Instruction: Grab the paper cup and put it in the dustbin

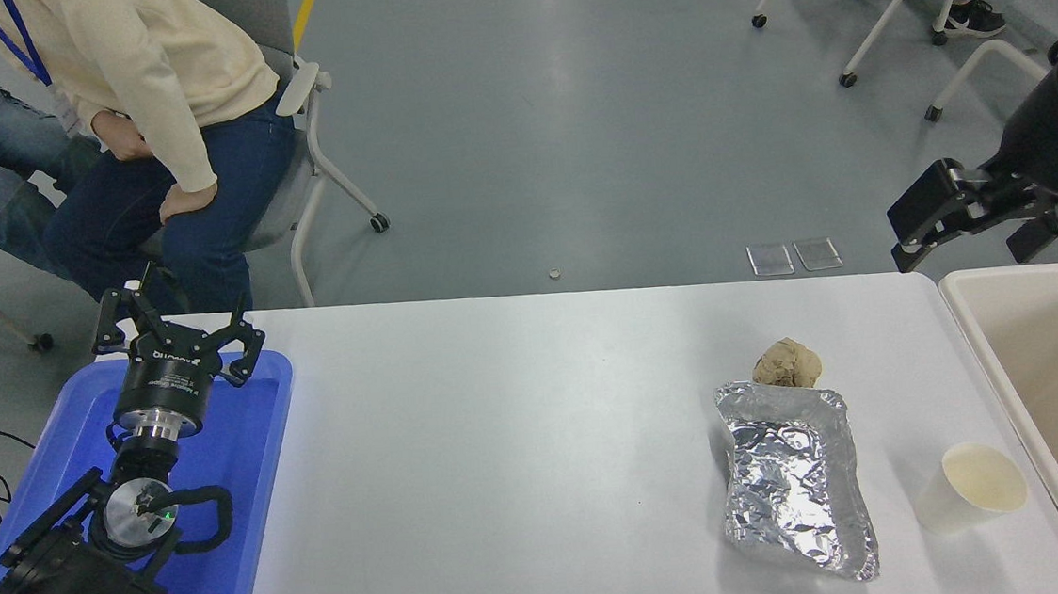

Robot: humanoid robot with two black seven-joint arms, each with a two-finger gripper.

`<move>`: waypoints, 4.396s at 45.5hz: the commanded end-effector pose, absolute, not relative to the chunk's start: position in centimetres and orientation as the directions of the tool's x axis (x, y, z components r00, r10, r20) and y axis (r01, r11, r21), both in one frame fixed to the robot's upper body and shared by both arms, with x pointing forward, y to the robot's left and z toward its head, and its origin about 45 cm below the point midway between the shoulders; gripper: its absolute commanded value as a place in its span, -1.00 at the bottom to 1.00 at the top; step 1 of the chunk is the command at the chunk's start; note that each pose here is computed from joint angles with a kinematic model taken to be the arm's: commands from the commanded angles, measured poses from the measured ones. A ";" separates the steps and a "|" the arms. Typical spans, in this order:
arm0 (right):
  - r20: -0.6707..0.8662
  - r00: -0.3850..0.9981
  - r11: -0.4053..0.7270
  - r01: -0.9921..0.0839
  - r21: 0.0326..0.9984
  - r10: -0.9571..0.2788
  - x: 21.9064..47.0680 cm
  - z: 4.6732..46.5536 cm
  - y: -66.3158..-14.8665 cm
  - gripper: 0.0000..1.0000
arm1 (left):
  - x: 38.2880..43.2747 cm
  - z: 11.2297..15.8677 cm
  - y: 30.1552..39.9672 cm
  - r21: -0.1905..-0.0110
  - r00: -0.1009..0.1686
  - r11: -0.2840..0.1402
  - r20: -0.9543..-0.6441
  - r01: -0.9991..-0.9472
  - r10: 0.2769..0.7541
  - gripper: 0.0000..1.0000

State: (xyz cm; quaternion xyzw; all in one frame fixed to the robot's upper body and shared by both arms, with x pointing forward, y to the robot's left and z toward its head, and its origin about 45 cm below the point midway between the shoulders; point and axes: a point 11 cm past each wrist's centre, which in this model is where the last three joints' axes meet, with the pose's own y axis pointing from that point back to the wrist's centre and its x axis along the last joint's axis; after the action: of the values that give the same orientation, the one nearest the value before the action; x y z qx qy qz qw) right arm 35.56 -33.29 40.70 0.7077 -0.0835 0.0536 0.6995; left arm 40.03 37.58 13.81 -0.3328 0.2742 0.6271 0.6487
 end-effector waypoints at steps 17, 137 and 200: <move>0.062 0.979 0.088 -0.045 0.995 -0.195 31.1 33.3 -43.9 1.00 | 40.09 13.90 37.52 -0.090 0.066 -0.006 -0.773 -0.996 0.631 1.00; 0.068 0.978 -0.001 -0.070 0.998 -0.195 29.3 23.5 -45.9 -1.00 | 40.09 13.94 37.50 -0.094 0.070 -0.004 -0.774 -0.996 0.629 1.00; 0.369 0.923 0.112 -0.358 0.927 -0.105 34.9 45.7 -42.7 -1.00 | 40.02 13.83 37.55 -0.090 0.066 -0.005 -0.773 -0.996 0.631 1.00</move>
State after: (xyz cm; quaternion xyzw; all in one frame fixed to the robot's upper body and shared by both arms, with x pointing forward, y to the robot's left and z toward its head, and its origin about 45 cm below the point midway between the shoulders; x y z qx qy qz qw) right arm 36.43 -38.71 47.61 0.6570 -0.1525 0.1376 0.7254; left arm 40.02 37.55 13.83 -0.3334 0.2742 0.6259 0.6496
